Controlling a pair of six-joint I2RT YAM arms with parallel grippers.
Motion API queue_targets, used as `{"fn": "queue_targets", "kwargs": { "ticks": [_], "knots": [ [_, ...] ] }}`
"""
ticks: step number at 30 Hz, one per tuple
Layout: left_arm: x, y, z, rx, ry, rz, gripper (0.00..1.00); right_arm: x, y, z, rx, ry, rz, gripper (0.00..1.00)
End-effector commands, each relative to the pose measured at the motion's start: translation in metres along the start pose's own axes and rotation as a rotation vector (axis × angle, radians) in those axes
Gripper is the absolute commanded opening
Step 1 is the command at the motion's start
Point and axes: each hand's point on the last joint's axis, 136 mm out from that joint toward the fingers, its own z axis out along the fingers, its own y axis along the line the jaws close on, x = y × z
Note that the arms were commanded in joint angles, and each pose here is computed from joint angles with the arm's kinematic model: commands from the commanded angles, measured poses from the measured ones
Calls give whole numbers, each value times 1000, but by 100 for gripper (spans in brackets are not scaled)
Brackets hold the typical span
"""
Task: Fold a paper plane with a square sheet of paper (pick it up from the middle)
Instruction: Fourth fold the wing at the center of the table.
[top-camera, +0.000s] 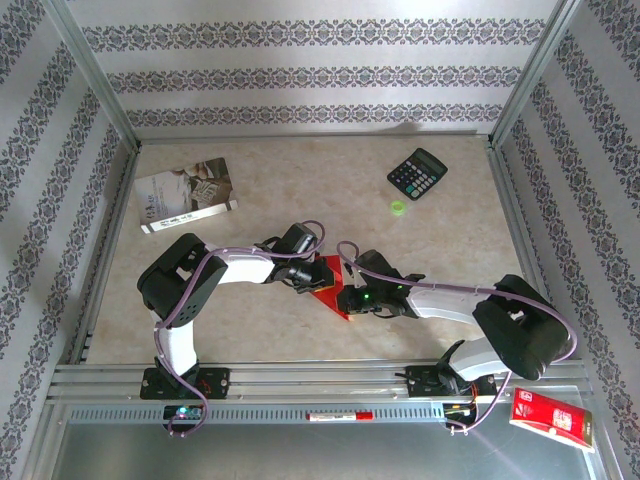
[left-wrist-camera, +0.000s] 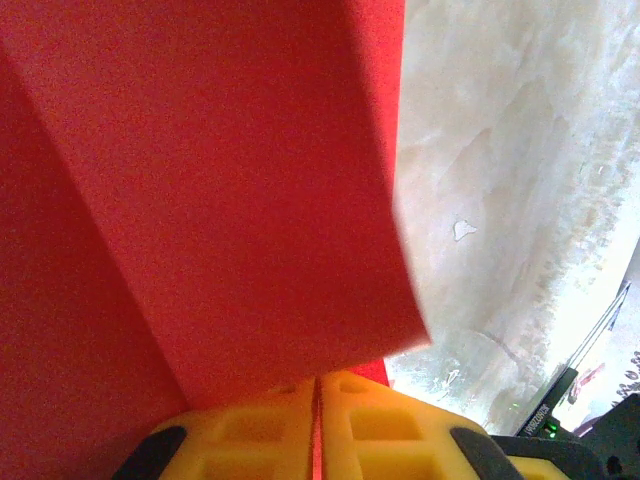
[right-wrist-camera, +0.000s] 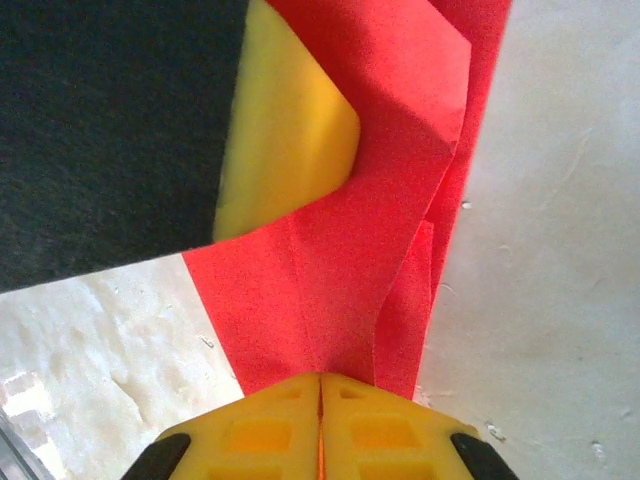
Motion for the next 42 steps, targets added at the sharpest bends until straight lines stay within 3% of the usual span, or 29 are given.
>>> {"fn": "queue_targets", "kwargs": {
  "ticks": [1, 14, 25, 35, 42],
  "knots": [
    [6, 22, 3, -81, 13, -16, 10, 18, -16, 3, 41, 65, 8, 8],
    [7, 24, 4, -88, 15, -15, 10, 37, -36, 3, 112, 123, 35, 4],
    [7, 26, 5, -91, 16, -18, 10, 52, -29, -6, 88, 148, 25, 3],
    [9, 27, 5, -91, 18, -21, 10, 24, 2, -29, 45, 63, -31, 4],
    [7, 26, 5, -90, 17, -19, 10, 17, 18, -22, 23, 76, -64, 4]
  ]
}}
